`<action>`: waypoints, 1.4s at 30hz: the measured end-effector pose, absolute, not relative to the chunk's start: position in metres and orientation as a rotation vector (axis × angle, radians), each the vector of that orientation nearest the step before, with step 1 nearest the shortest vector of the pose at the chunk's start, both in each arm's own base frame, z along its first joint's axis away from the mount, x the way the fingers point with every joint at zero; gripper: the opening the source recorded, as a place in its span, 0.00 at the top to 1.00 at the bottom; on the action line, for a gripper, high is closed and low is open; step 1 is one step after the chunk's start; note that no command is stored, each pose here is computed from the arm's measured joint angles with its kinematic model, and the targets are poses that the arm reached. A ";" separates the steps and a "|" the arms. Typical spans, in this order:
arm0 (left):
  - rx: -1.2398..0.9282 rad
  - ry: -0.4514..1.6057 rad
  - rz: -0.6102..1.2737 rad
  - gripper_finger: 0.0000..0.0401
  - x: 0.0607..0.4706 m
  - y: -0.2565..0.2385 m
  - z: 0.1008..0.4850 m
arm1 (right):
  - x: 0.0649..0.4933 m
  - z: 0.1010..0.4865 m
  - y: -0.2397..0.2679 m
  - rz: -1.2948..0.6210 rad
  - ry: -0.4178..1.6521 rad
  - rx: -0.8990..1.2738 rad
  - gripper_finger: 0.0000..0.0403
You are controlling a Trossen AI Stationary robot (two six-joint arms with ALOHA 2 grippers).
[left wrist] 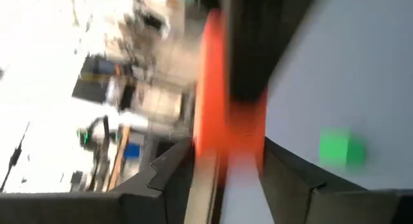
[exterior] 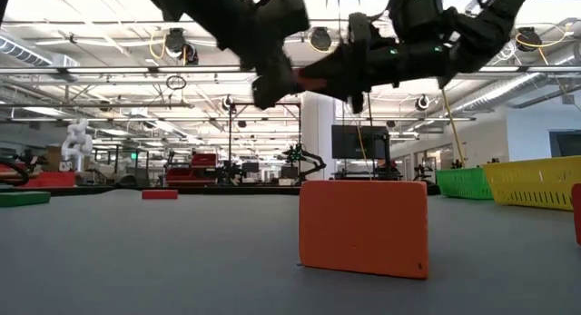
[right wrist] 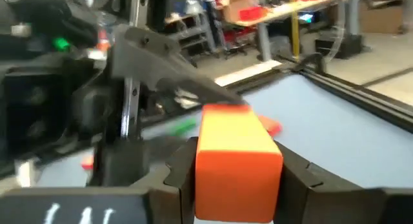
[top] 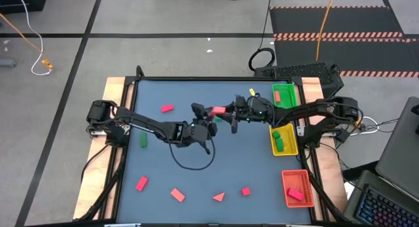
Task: Sort & place blocks by color
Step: Put top left orange block into the green basket
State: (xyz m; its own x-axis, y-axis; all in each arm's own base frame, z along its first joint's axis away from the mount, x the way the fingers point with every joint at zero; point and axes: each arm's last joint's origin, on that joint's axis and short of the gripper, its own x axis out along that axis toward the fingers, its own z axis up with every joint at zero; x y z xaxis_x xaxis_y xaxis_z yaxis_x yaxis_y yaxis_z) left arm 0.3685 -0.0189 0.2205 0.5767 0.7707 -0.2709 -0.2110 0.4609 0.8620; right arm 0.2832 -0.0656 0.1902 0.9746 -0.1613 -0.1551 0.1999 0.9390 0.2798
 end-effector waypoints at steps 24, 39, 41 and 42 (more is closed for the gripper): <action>0.687 0.650 0.712 0.20 0.365 -0.009 0.229 | 0.165 0.177 -0.066 -1.102 0.293 0.071 0.70; 0.593 0.641 0.646 0.20 0.365 -0.008 0.225 | 0.134 0.167 -0.071 -1.311 0.293 0.097 0.70; 0.588 0.642 0.645 0.20 0.365 -0.009 0.224 | 0.132 0.166 -0.071 -1.313 0.294 0.103 0.68; 0.586 0.642 0.645 0.20 0.365 -0.009 0.224 | 0.132 0.167 -0.071 -1.315 0.287 0.107 0.65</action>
